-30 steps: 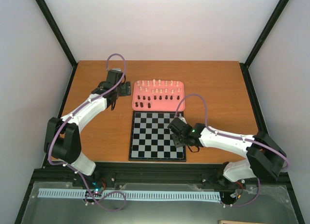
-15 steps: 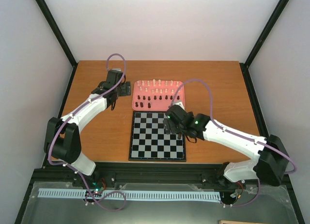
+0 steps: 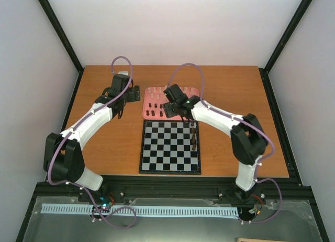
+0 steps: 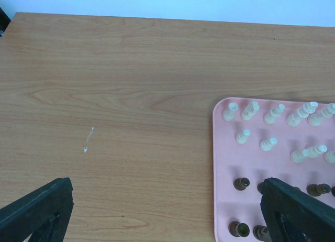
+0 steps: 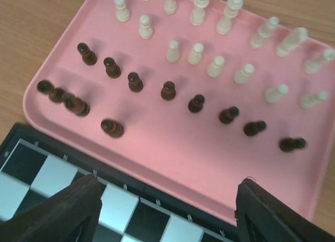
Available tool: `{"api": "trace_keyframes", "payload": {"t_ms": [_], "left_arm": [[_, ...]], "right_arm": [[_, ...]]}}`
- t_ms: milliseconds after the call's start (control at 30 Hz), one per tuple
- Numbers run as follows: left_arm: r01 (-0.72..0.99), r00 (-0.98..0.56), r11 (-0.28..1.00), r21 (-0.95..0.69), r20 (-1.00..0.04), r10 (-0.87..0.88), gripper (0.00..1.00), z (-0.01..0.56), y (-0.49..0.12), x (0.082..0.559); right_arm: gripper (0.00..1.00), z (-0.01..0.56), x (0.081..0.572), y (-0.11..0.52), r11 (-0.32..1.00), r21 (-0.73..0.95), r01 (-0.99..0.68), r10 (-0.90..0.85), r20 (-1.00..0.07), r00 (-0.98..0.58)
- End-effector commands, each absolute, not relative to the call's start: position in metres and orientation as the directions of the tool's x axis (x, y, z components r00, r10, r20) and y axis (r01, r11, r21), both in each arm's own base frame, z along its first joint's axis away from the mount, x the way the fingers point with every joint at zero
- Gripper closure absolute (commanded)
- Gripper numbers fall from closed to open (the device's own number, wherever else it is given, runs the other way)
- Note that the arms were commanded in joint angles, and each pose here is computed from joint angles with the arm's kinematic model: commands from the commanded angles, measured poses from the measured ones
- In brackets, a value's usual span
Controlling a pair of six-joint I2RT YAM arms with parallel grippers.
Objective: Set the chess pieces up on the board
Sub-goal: Pick up the chess piece from the storage box.
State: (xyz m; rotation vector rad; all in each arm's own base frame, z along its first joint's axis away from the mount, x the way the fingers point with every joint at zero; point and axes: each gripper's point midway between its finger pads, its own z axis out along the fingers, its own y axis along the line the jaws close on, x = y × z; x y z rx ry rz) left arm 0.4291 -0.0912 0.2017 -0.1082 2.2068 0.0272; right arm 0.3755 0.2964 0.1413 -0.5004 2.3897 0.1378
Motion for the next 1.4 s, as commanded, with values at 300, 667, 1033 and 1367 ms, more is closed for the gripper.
{"api": "trace_keyframes", "payload": {"t_ms": [300, 667, 1033, 1367], "left_arm": [[-0.100, -0.574, 0.995, -0.020, -0.815, -0.074, 0.00, 0.208, -0.089, 0.431], [-0.105, -0.579, 0.994, -0.012, -0.812, -0.071, 0.00, 0.205, -0.088, 0.434], [-0.107, -0.588, 0.994, -0.006, -0.806, -0.068, 0.00, 0.200, -0.089, 0.436], [-0.109, -0.593, 0.994, -0.001, -0.802, -0.066, 0.00, 0.198, -0.089, 0.436]], "right_arm": [[0.41, 0.083, 0.414, 0.363, 0.854, 0.067, -0.516, -0.391, -0.572, -0.721], [0.60, 0.058, 0.419, 0.368, 0.853, 0.065, -0.518, -0.408, -0.534, -0.740], [0.75, 0.052, 0.415, 0.365, 0.857, 0.071, -0.511, -0.407, -0.514, -0.755], [0.81, 0.050, 0.411, 0.364, 0.856, 0.078, -0.512, -0.410, -0.502, -0.761]]}}
